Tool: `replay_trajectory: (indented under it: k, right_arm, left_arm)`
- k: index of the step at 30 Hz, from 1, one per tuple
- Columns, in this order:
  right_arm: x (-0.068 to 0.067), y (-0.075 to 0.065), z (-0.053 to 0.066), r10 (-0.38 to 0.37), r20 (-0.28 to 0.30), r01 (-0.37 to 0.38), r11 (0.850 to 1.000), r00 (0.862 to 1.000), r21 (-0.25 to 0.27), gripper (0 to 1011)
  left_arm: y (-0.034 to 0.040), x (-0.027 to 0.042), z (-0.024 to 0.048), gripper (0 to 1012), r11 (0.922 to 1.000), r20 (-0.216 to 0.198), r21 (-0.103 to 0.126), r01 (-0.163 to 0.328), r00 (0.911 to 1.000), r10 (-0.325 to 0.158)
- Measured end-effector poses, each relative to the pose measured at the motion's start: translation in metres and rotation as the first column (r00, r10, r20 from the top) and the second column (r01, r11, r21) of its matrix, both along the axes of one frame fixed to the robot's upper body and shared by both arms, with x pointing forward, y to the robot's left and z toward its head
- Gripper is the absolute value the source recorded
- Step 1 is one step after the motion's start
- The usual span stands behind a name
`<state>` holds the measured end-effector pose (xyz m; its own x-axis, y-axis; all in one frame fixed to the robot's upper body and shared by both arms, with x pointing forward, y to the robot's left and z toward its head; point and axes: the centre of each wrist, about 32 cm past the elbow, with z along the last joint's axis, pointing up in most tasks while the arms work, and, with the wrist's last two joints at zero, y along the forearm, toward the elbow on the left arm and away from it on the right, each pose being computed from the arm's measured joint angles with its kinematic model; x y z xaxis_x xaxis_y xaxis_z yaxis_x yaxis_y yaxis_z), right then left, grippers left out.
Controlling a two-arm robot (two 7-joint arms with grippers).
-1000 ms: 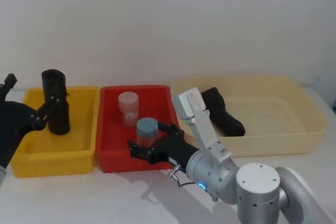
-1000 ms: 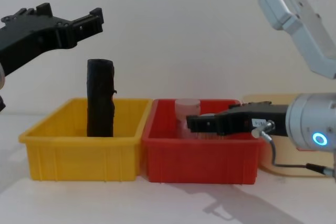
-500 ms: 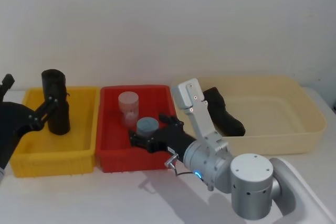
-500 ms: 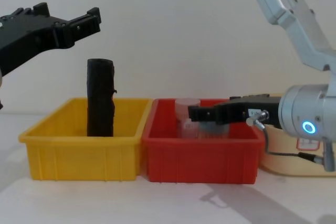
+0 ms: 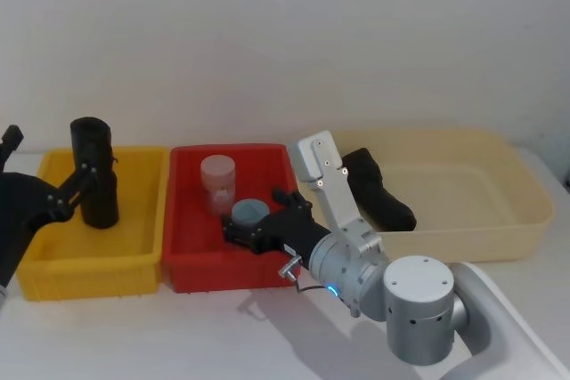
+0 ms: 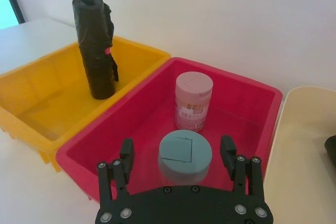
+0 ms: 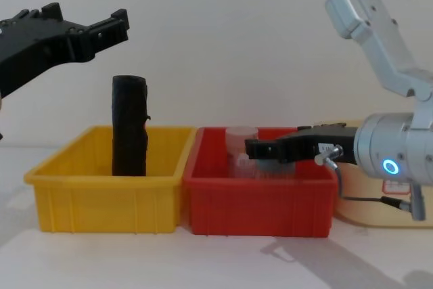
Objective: Pick up the garbage bag with the one hand and transfer it to the other hand.
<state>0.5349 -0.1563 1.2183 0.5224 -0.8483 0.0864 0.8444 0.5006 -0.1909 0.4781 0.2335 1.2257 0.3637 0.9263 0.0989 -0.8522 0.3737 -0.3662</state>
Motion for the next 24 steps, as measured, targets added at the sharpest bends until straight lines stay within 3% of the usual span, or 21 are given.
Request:
replay_trajectory:
  k: [24]
  right_arm:
    - [0.014, 0.001, -0.009, -0.027, -0.026, 0.026, 0.999, 0.999, -0.022, 1001]
  left_arm:
    - [0.0000, -0.0002, -0.0002, 1002, 1.0000, -0.001, 0.000, 0.000, 1.0000, 0.000]
